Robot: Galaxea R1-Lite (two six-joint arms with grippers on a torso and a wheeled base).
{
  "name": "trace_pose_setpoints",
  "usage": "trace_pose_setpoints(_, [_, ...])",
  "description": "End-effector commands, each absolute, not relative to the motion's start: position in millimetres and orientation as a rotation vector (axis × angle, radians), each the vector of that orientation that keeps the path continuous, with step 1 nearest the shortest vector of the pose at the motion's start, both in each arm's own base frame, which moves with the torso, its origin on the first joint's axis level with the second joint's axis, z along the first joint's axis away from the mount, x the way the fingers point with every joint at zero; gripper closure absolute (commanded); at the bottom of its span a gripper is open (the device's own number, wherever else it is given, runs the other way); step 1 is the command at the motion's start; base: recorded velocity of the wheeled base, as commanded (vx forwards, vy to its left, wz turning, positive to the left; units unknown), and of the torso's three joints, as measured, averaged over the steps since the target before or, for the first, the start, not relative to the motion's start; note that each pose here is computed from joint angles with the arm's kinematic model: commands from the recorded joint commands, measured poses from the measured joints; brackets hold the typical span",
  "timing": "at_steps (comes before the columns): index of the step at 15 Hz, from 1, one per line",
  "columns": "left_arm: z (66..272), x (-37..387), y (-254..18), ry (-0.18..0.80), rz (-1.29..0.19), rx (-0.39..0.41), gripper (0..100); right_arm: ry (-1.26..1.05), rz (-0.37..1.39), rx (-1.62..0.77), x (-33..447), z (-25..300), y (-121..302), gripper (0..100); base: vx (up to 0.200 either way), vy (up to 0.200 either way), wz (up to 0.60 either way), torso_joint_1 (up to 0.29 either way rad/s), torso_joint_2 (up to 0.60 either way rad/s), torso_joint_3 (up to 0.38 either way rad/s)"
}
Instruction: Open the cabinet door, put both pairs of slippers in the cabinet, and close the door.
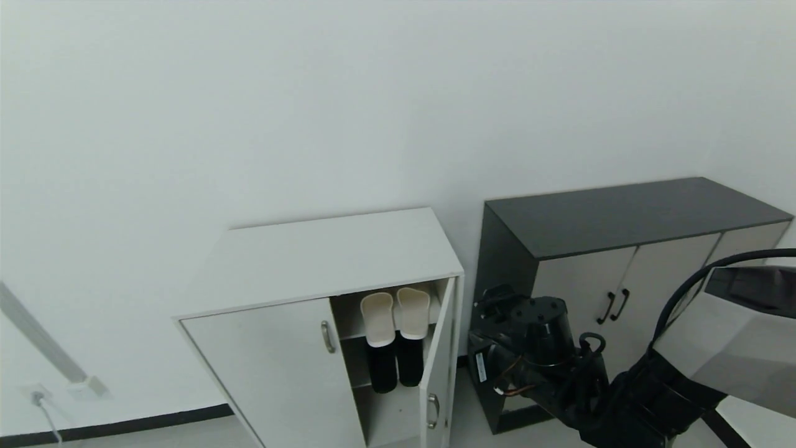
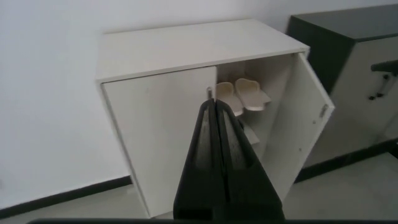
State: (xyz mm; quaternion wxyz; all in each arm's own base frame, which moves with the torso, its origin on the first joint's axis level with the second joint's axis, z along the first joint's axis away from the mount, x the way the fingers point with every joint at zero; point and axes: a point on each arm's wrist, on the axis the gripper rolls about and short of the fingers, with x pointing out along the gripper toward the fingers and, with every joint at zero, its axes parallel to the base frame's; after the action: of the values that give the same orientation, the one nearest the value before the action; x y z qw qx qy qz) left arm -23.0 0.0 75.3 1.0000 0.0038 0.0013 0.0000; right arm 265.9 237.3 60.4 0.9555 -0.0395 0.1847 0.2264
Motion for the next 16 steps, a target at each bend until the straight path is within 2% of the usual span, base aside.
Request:
trace_pose_setpoints(1, [75.4,-22.9,0.0,0.003,0.000,0.008,100,0.368,0.472,-0.074,264.1,58.5,236.3,100,0.000,0.000,0.00,0.000,0.00,0.000])
trace_pose_setpoints(8, [75.4,-22.9,0.0,0.003,0.002,0.008,100,0.337,0.547,-0.046,260.9,52.5,232.8,100,0.000,0.000,0.00,0.000,0.00,0.000])
trace_pose_setpoints(12, [75.4,-22.9,0.0,0.003,0.002,0.006,100,0.352,0.517,-0.057,258.3,61.8,216.4,100,0.000,0.000,0.00,0.000,0.00,0.000])
trace_pose_setpoints(16, [75.4,-22.9,0.0,0.003,0.002,0.008,100,0.448,0.476,-0.102,253.8,47.9,198.3,100,0.000,0.000,0.00,0.000,0.00,0.000])
